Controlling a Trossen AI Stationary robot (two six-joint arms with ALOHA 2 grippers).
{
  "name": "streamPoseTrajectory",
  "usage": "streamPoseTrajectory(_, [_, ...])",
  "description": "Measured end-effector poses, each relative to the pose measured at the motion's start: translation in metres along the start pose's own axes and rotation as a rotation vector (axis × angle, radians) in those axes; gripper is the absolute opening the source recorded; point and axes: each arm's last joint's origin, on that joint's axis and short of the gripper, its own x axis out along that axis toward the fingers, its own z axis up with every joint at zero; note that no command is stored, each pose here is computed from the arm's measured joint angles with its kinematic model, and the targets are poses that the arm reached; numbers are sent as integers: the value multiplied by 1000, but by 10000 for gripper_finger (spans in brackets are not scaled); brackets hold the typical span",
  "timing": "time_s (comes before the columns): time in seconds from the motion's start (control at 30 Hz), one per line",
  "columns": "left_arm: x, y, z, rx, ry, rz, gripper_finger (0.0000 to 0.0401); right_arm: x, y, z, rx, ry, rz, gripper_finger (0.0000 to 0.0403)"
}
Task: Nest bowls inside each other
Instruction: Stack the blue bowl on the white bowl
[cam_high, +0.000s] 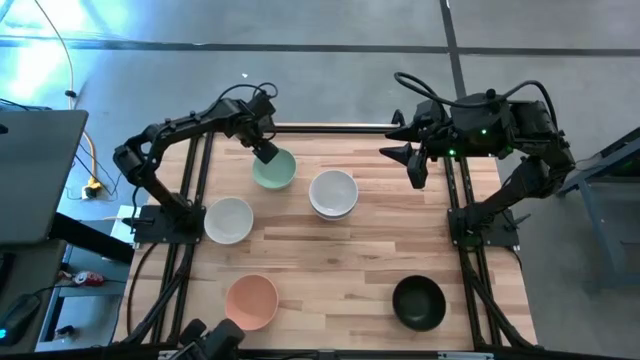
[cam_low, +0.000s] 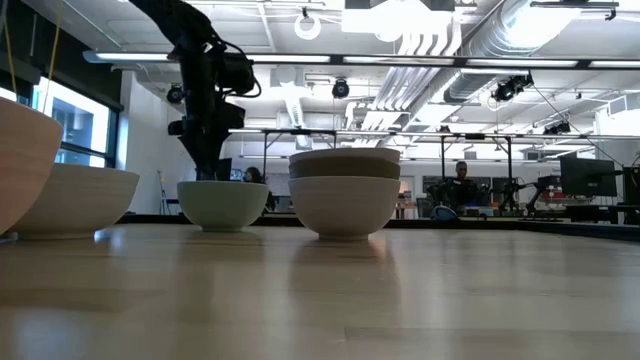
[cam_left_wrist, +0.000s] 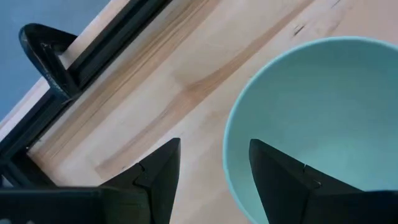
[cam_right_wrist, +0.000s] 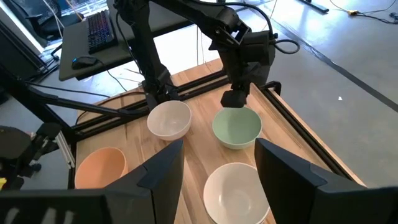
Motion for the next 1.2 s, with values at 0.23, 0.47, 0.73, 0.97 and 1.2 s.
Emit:
streamPoseTrajectory(0.23, [10, 0, 0, 21, 58, -48, 182, 0, 0, 0, -4, -1, 0, 190])
streamPoseTrajectory(0.47, [28, -10, 2, 57, 120, -63, 182, 0, 0, 1, -2, -6, 2, 190])
streamPoseTrajectory(0.73, [46, -16, 4, 74, 174, -77, 163, 0, 0, 1, 2, -5, 2, 190])
streamPoseTrajectory(0.97, [47, -16, 4, 91, 176, -102, 58, 0, 0, 1, -3, -6, 2, 169])
streamPoseTrajectory(1.2, [47, -18, 3, 104, 177, -145, 11, -3, -1, 0, -22, -10, 4, 131])
